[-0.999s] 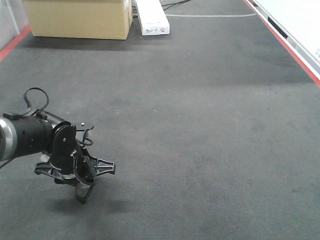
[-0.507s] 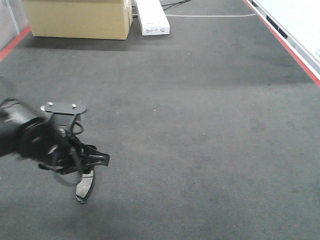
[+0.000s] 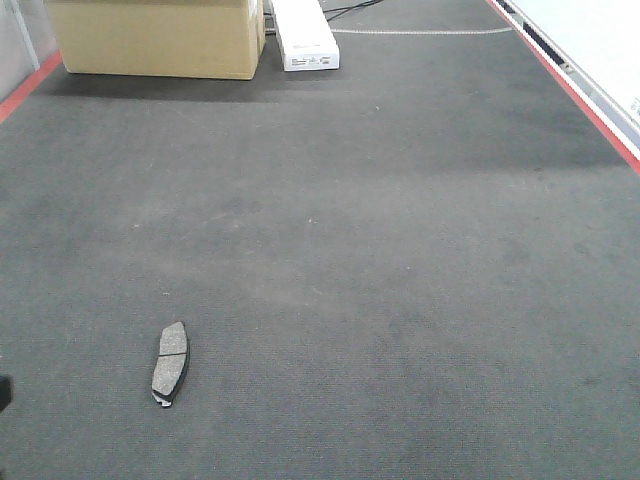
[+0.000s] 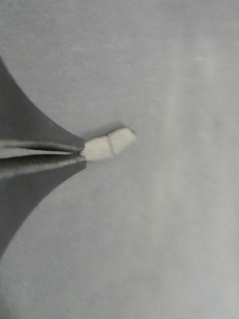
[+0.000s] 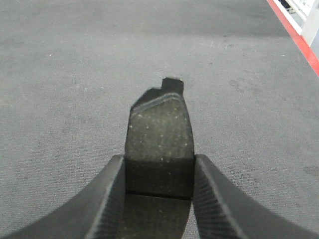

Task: Move and align brake pads A on conveyor
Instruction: 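Open the left gripper to release the pad and lift away, then lower the right gripper with its brake pad onto the belt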

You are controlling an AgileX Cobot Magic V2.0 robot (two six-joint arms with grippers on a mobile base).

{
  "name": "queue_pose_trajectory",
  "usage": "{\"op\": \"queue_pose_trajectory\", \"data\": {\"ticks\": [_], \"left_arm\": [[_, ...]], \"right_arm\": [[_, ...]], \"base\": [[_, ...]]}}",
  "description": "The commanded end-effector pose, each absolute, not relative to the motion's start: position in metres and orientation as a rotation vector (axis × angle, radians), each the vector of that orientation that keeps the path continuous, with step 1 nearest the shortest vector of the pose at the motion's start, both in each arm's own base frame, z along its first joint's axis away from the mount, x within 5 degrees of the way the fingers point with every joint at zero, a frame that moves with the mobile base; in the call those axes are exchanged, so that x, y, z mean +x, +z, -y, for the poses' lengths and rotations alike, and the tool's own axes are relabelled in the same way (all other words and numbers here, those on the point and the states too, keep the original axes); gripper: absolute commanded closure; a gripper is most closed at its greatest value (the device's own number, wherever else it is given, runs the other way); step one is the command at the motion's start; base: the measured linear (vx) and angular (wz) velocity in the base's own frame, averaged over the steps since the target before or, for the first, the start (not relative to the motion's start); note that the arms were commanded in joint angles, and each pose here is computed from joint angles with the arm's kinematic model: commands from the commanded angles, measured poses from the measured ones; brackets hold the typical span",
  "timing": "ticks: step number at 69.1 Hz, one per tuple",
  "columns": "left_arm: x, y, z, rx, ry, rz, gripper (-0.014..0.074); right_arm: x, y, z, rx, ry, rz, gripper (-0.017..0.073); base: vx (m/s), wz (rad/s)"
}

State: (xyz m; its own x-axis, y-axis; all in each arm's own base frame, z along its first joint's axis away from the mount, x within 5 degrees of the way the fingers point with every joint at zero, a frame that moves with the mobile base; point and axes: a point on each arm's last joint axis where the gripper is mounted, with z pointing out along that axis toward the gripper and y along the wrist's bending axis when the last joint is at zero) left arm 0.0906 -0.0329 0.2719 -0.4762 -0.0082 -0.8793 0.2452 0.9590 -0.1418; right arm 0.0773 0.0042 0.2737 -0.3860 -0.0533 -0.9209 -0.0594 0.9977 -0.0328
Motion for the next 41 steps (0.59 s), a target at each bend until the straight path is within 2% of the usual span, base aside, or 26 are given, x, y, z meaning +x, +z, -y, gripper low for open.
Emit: {"op": "queue_pose_trajectory", "data": {"ticks": [1, 15, 41], "left_arm": [[0.082, 0.282, 0.031, 0.183, -0.360, -1.889, 0.0601], [0.070, 0.284, 0.025, 0.173, -0.382, -1.807, 0.0600], [0.069, 0.284, 0.024, 0.172, -0.383, -1.807, 0.0600]], "right_arm": [[0.080, 0.291, -0.003, -0.059, -0.012, -1.850, 0.0480], [0.080, 0.291, -0.003, -0.059, -0.012, -1.850, 0.0480], [0.080, 0.291, -0.003, -0.059, -0.012, -1.850, 0.0480]], "base": [[0.00, 0.00], [0.00, 0.00], [0.00, 0.00]]}}
